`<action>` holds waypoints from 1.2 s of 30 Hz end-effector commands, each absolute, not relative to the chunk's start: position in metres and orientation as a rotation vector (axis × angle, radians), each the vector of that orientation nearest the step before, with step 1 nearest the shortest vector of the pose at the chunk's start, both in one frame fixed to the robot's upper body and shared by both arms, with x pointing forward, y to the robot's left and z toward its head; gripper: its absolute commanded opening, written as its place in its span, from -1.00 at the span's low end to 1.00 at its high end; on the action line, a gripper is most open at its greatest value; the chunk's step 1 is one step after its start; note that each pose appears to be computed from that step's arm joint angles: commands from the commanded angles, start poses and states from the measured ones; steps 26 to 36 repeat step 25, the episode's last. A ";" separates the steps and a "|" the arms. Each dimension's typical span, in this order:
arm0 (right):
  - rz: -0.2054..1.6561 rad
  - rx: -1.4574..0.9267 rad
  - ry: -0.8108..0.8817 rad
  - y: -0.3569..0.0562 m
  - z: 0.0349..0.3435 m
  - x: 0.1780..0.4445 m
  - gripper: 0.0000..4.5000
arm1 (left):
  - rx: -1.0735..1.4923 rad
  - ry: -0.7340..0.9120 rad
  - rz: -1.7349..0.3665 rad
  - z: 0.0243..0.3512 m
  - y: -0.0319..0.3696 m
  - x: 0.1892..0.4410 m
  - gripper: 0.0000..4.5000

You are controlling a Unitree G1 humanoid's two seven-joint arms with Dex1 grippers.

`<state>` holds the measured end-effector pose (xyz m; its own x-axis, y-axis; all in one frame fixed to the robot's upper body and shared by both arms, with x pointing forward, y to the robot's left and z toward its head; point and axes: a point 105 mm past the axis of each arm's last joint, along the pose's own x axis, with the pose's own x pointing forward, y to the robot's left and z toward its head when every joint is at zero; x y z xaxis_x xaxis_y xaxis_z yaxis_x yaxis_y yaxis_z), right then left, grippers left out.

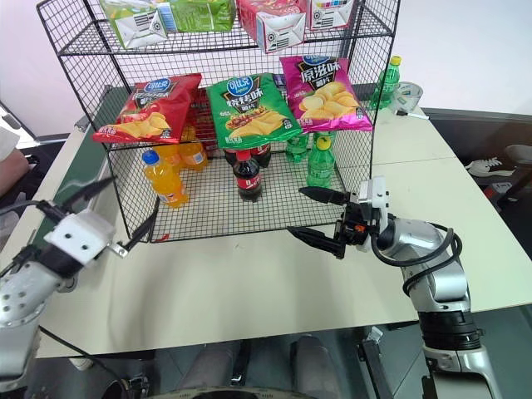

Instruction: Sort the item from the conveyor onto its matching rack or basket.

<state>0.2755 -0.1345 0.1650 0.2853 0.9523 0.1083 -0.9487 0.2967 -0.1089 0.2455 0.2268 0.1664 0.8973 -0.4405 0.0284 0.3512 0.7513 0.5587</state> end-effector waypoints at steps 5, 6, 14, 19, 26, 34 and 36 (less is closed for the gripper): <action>1.247 -0.127 -0.157 -0.156 0.172 0.273 1.00 | 0.322 -0.030 -0.445 0.155 0.277 0.230 0.98; 1.235 -0.141 -0.144 -0.163 0.171 0.272 1.00 | 0.317 -0.001 -0.448 0.150 0.285 0.225 0.98; 1.140 -0.211 -0.054 -0.206 0.159 0.272 1.00 | 0.415 0.097 -0.368 0.129 0.327 0.205 0.98; 1.101 -0.241 -0.030 -0.220 0.154 0.273 1.00 | 0.419 0.094 -0.331 0.128 0.338 0.199 0.98; 1.096 -0.252 -0.026 -0.223 0.153 0.274 1.00 | 0.423 0.095 -0.310 0.129 0.344 0.201 0.98; 1.096 -0.252 -0.026 -0.223 0.153 0.274 1.00 | 0.423 0.095 -0.310 0.129 0.344 0.201 0.98; 1.096 -0.252 -0.026 -0.223 0.153 0.274 1.00 | 0.423 0.095 -0.310 0.129 0.344 0.201 0.98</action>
